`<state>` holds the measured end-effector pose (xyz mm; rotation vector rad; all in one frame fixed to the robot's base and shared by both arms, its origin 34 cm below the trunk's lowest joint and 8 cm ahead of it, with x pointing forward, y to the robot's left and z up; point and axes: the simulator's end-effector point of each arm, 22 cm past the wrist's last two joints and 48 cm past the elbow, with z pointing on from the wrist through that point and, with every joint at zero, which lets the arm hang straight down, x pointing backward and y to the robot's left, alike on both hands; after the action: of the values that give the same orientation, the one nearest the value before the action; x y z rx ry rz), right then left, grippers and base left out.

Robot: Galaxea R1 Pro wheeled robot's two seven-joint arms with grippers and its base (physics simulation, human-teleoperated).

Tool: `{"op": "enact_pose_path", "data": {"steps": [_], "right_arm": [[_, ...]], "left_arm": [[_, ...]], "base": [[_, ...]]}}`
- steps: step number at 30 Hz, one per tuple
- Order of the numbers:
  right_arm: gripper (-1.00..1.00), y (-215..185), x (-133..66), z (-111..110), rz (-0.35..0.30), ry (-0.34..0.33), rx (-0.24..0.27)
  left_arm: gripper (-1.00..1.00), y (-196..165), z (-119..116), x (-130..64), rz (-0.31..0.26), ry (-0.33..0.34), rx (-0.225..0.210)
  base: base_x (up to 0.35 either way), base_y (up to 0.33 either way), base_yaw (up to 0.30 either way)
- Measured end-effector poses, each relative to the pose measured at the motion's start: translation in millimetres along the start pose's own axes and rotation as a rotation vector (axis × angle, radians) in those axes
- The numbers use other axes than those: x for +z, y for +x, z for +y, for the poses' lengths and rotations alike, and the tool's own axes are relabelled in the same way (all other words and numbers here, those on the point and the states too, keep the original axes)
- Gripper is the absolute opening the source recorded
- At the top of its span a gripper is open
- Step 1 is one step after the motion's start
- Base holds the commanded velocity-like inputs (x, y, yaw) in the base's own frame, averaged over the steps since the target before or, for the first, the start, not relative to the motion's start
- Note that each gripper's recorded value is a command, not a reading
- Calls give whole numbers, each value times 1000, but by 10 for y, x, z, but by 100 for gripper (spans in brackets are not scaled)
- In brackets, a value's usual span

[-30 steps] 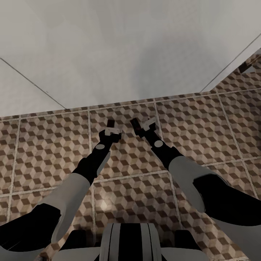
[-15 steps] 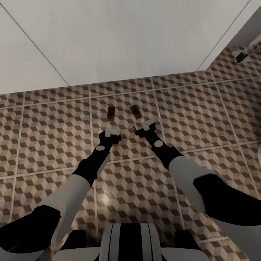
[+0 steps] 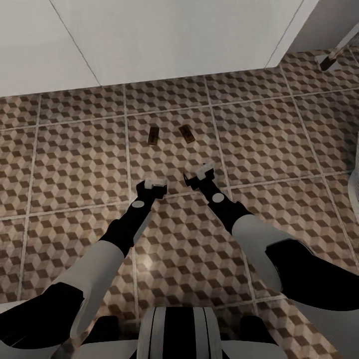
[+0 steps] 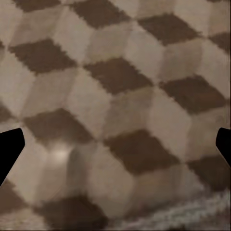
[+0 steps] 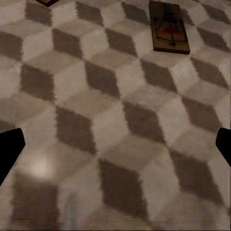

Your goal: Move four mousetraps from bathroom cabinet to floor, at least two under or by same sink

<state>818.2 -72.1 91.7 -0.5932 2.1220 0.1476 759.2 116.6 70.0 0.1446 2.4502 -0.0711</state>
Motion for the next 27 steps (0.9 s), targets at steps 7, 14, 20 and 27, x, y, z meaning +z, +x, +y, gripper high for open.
{"op": "enact_pose_path", "data": {"steps": [7,14,20,27], "right_arm": [[100,0,0,0,0,0,0],[100,0,0,0,0,0,0],[100,1,0,2,1,-1,-1],[100,0,-1,0,1,0,0]], "left_arm": [[100,8,0,-2,1,0,0],[100,9,5,-1,1,-1,0],[100,8,4,-2,1,0,0],[100,6,4,-2,0,0,0]], "base": [[-335,0,0],[-335,0,0],[-335,0,0],[-287,0,0]]}}
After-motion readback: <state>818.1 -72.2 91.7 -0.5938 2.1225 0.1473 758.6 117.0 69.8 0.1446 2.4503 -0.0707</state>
